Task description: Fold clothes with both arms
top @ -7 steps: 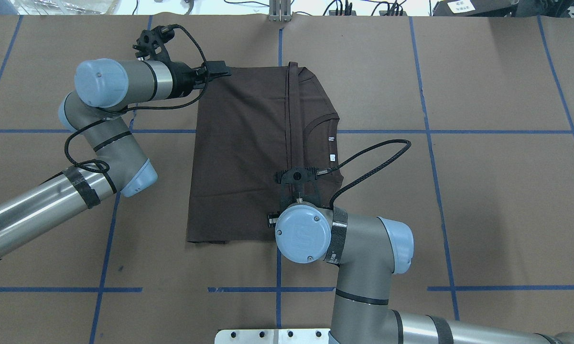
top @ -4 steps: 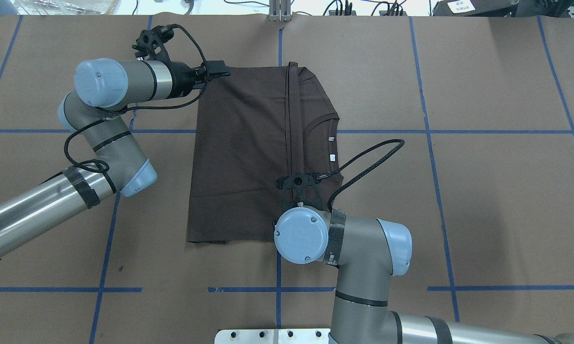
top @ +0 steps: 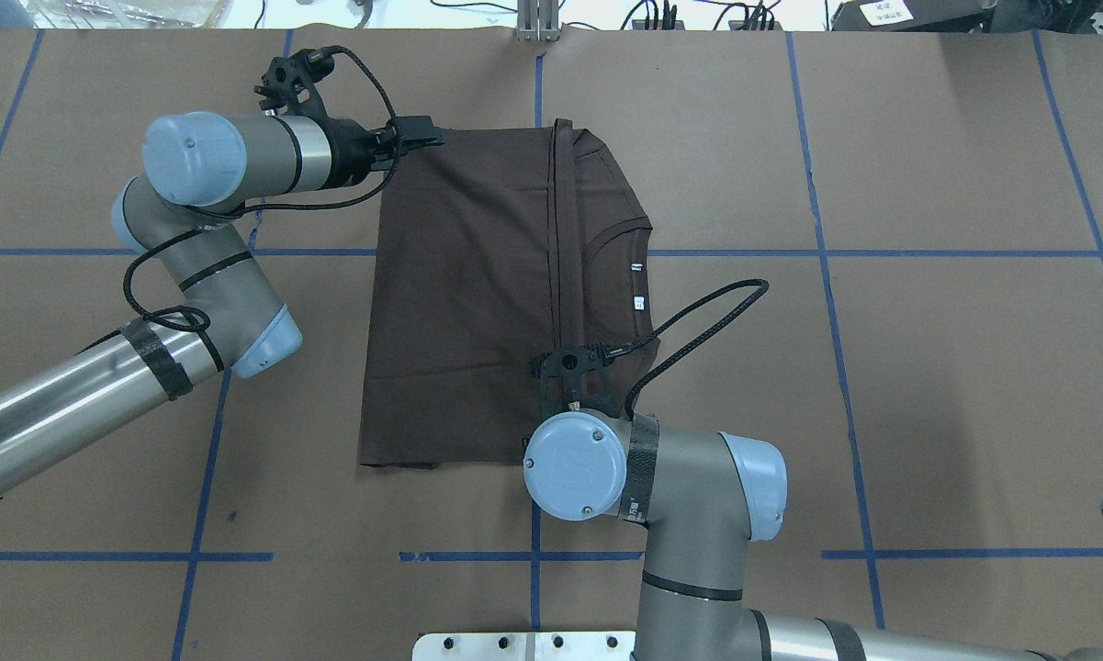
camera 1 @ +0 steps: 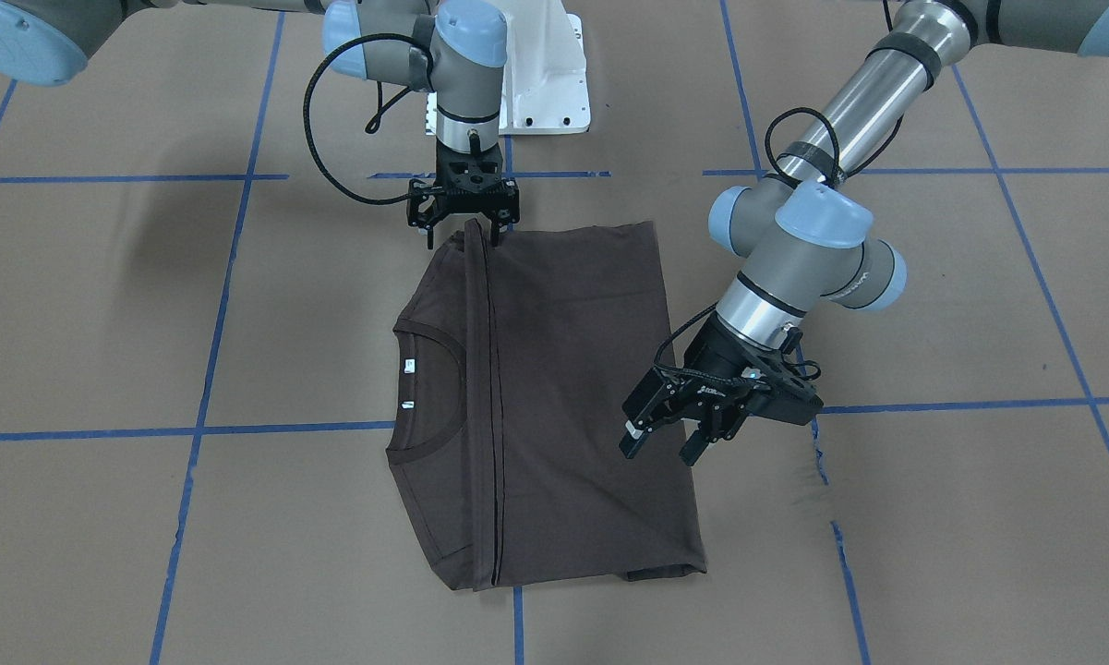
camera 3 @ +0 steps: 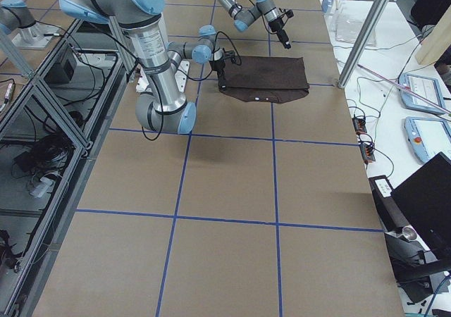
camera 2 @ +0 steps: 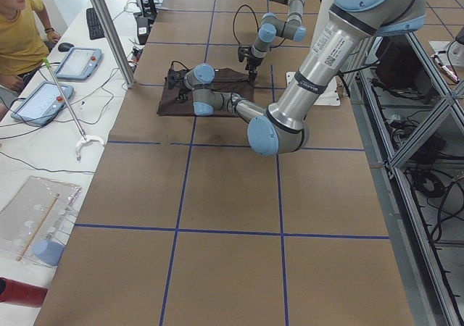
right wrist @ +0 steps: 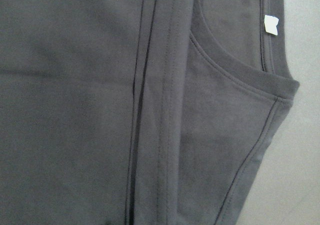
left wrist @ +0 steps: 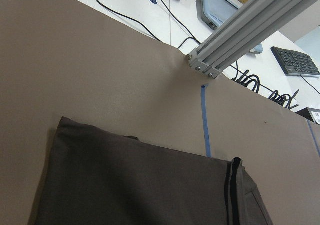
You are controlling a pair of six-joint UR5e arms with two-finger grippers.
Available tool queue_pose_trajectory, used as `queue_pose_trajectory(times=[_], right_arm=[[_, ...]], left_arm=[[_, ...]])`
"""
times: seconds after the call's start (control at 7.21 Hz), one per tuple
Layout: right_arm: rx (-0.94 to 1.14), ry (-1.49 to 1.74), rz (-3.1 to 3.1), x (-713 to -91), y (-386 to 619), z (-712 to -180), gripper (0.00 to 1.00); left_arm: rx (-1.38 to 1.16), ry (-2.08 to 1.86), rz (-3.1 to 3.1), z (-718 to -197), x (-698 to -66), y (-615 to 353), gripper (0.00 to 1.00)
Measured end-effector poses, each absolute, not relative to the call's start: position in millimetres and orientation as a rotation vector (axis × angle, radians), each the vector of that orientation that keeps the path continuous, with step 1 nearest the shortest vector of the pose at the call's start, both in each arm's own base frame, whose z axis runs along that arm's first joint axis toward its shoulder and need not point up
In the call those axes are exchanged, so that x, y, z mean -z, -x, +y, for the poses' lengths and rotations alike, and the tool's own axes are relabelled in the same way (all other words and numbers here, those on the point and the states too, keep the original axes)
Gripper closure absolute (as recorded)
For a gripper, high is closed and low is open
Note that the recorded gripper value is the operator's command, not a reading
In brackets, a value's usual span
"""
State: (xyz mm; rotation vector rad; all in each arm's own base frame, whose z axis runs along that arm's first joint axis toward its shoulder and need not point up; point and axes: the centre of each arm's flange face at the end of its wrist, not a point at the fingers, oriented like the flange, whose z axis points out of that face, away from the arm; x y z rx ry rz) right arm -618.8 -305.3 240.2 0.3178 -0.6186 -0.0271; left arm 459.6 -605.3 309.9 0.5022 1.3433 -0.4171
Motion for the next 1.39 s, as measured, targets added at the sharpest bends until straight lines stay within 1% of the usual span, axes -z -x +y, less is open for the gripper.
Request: queue_pose_trajectory(times=[0.42,0.83,0.97,1.11,1.25,1.39], right_arm=[[0.063,-0.322,-0.595,-260.4,602.4,-314.6,0.04],[0.123,-0.343,-0.552,-306.0,539.2,-323.8,0.03],[0.122,-0.346,-0.547,-312.7,527.6,-325.8,0.02],[0.087,-0.348,-0.567,-303.5,524.5,-330.0,0.03],[-0.003,-0.333,-0.606,-289.0,525.6,-332.8,0.05],[-0.145,-0.296,-0.661,-278.1,528.7,-332.0,0.16]], left_arm=[[0.419,-0.505,1.343,-607.0,-310.5,-456.8,0.01],[0.419,-0.507,1.347,-607.6,-308.8,-455.4,0.01],[0.418,-0.509,1.351,-606.9,-306.5,-454.4,0.01],[0.416,-0.513,1.359,-605.1,-301.8,-451.9,0.01],[0.413,-0.518,1.368,-601.6,-298.2,-447.9,0.01],[0.412,-0.522,1.375,-597.4,-297.2,-443.4,0.01]])
